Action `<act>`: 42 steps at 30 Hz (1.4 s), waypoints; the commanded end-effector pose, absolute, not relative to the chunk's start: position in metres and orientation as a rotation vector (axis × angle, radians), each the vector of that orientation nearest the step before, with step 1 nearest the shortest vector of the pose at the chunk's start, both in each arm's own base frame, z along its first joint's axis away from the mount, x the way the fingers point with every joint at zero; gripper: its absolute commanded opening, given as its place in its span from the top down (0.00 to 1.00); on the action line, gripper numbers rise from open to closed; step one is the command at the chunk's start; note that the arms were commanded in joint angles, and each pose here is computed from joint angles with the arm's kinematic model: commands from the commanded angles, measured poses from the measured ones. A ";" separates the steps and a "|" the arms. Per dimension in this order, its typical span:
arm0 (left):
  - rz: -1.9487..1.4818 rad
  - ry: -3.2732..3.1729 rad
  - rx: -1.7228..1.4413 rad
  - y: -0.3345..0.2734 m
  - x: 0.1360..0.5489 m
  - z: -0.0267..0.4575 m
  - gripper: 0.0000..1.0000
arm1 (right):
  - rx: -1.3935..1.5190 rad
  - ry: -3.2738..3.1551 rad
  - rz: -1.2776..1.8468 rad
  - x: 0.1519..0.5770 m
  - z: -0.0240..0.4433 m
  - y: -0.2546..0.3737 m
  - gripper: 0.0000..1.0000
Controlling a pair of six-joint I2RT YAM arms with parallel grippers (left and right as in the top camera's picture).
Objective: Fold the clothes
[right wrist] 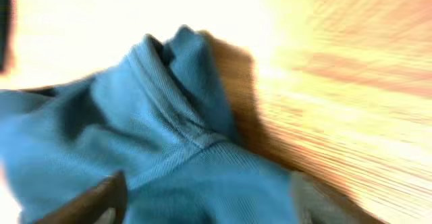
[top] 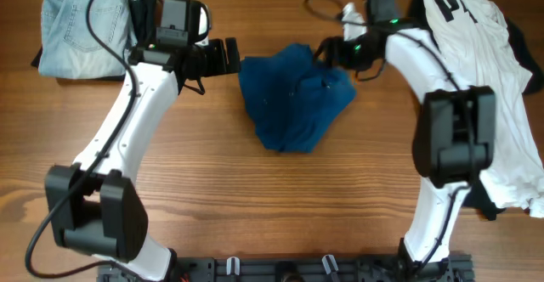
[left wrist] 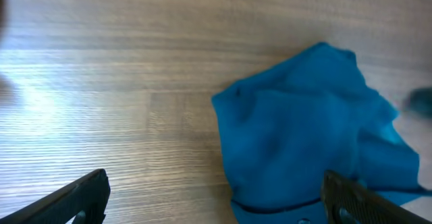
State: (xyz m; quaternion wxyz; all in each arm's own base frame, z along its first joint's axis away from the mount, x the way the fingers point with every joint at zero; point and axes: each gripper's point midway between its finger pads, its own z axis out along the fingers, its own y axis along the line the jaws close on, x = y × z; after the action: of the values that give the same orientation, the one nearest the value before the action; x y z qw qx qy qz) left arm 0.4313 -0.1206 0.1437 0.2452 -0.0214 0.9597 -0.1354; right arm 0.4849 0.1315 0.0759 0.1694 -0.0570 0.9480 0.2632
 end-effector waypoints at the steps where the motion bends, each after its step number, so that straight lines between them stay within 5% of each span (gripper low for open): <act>1: -0.527 2.634 0.216 -0.161 0.418 0.136 0.00 | -0.160 2.446 0.720 0.497 0.193 0.106 0.15; 5: -0.611 2.605 0.534 -0.211 0.397 0.127 0.00 | 0.009 2.422 0.609 0.492 0.221 0.056 0.13; 13: -0.598 2.623 0.958 -0.275 0.347 0.083 0.00 | 0.092 2.529 0.562 0.476 0.199 0.034 0.10; 21: -0.302 2.882 1.035 -0.232 0.327 0.013 0.00 | 0.094 2.521 0.542 0.478 0.200 0.032 0.09; 25: 0.143 2.948 0.869 -0.182 0.346 -0.006 0.00 | 0.103 2.525 0.512 0.479 0.198 0.028 0.08; 35: 1.141 2.565 0.609 -0.063 0.418 0.057 0.00 | 0.113 2.524 0.478 0.480 0.197 0.024 0.06; 39: 0.989 2.509 0.581 -0.091 0.427 0.100 0.00 | 0.113 2.523 0.479 0.481 0.198 0.024 0.05; 42: 0.435 2.529 0.781 -0.168 0.416 0.120 0.00 | 0.113 2.523 0.473 0.481 0.198 0.023 0.05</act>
State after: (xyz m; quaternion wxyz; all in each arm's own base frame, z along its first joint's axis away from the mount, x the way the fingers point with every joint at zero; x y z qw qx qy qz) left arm 0.4164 -0.0932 0.0681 0.1506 0.2295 0.9042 0.3273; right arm 0.4790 0.0250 0.2069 0.2896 0.0361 0.9387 0.1833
